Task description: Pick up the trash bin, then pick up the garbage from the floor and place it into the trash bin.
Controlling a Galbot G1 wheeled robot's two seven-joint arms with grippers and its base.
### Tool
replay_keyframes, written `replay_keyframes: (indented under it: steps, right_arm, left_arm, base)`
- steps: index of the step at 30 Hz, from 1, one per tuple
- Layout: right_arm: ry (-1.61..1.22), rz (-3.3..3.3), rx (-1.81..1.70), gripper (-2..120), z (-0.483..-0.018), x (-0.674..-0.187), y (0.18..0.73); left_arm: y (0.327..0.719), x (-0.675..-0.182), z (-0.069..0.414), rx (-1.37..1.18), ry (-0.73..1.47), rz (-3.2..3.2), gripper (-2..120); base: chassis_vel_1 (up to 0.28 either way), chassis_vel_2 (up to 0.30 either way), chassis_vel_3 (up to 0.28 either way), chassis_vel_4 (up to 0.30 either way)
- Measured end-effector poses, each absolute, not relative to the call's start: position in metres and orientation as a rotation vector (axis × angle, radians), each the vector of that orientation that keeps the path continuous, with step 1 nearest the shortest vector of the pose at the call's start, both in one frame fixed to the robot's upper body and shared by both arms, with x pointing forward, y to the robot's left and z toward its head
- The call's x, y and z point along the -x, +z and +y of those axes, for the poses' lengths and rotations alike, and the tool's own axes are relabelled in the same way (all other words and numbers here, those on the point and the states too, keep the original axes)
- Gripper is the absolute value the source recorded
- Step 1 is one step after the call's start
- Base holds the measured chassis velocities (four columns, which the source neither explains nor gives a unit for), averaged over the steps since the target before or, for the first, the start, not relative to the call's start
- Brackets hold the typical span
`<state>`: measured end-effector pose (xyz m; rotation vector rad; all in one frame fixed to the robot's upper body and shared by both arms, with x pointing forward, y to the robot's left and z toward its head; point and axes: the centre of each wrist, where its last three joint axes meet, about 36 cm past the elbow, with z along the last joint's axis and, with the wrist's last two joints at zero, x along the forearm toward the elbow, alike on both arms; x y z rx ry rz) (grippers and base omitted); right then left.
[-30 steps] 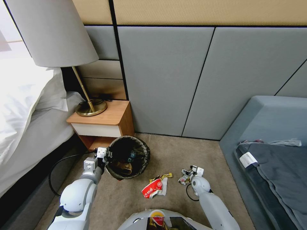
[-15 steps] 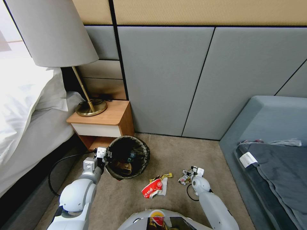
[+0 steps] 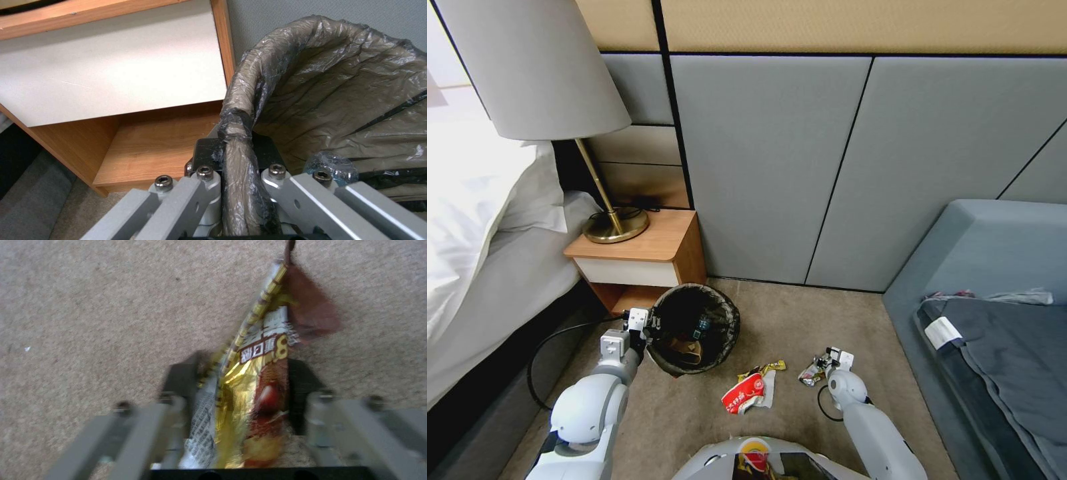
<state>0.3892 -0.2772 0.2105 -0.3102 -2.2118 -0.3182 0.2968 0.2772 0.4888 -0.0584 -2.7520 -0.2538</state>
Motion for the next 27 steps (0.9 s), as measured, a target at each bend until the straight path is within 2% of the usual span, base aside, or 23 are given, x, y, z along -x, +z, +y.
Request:
replay_keyframes:
  steps: [5, 6, 7, 13, 21, 23, 25, 27]
  right_arm:
    - [-0.321, -2.212, 0.308, 9, -0.277, -0.388, 0.208]
    - [-0.321, -2.212, 0.308, 9, -0.277, -0.388, 0.208]
    - [-0.322, -2.214, 0.306, 1, -0.278, -0.388, 0.207]
    - [-0.322, -2.264, 0.305, 0, -0.281, -0.393, 0.218]
    - [-0.294, -2.482, 0.224, 0, -0.287, -0.402, 0.304]
    - [-0.268, -2.579, 0.139, 0, -0.29, -0.403, 0.352]
    - [-0.261, -2.596, 0.12, 0, -0.29, -0.402, 0.36]
    - [-0.199, -2.712, -0.029, 0, -0.291, -0.399, 0.419]
  left_arm:
    - [0.489, -0.297, 0.276, 0.062, -0.253, -2.752, 4]
    - [0.489, -0.297, 0.276, 0.062, -0.253, -2.752, 4]
    - [0.489, -0.297, 0.276, 0.063, -0.254, -2.753, 4]
    - [0.49, -0.297, 0.276, 0.063, -0.257, -2.755, 4]
    - [0.49, -0.297, 0.275, 0.059, -0.257, -2.753, 4]
    - [0.489, -0.296, 0.275, 0.06, -0.255, -2.75, 4]
    - [0.489, -0.296, 0.275, 0.06, -0.255, -2.749, 4]
    - [0.489, -0.296, 0.274, 0.064, -0.244, -2.745, 4]
  base:
    - [0.0, 0.0, 0.0, 0.0]
    - [0.0, 0.0, 0.0, 0.0]
    - [0.0, 0.0, 0.0, 0.0]
    - [0.0, 0.0, 0.0, 0.0]
    - [0.0, 0.0, 0.0, 0.0]
    - [0.0, 0.0, 0.0, 0.0]
    - [0.0, 0.0, 0.0, 0.0]
    - [0.0, 0.0, 0.0, 0.0]
